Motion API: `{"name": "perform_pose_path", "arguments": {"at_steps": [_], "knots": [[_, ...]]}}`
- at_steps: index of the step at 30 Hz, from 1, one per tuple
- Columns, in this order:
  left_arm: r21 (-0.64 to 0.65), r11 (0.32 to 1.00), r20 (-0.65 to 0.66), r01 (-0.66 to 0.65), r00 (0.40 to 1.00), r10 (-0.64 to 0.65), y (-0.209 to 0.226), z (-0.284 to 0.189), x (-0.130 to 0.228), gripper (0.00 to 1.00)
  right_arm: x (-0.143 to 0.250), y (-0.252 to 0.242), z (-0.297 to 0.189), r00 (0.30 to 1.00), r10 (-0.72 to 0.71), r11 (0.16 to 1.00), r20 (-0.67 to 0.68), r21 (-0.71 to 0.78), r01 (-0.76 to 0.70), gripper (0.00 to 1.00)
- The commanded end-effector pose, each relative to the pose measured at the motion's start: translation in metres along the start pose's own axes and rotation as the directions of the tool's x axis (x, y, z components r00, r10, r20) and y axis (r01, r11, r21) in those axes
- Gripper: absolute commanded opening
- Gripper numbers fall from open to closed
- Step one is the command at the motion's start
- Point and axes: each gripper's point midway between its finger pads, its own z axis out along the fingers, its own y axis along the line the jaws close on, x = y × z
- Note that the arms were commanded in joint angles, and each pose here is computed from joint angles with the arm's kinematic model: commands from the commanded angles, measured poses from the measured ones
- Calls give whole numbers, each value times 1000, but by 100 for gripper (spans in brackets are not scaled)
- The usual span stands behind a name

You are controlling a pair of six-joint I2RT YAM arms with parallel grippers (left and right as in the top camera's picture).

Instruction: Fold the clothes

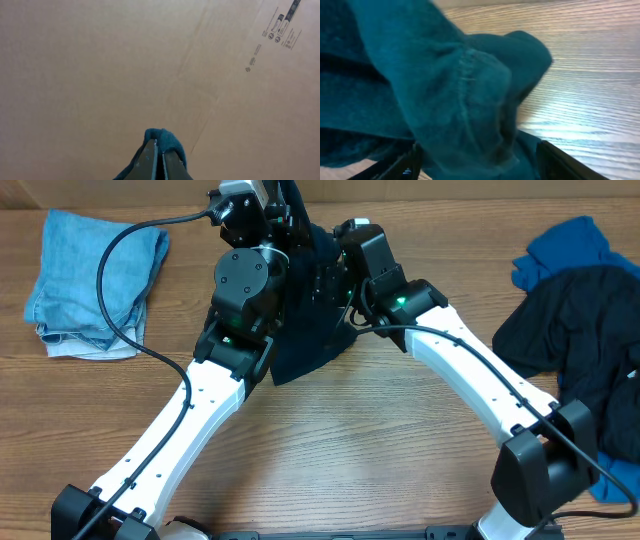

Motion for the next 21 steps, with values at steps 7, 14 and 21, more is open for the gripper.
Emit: {"name": "perform_pose_path", "arguments": {"at_steps": [7,14,21], "knots": [[55,998,50,-2,999,0,-14,-4,-27,4,2,-7,17,997,-71,997,-13,-6,71,4],[43,998,39,-42,998,40,-12,-4,-24,4,-52,-54,-60,985,-133,989,107,86,124,4],[264,954,-233,-144,950,208,-41,-14,32,4,-85,-97,-105,949,-260,955,178,191,226,4]]}}
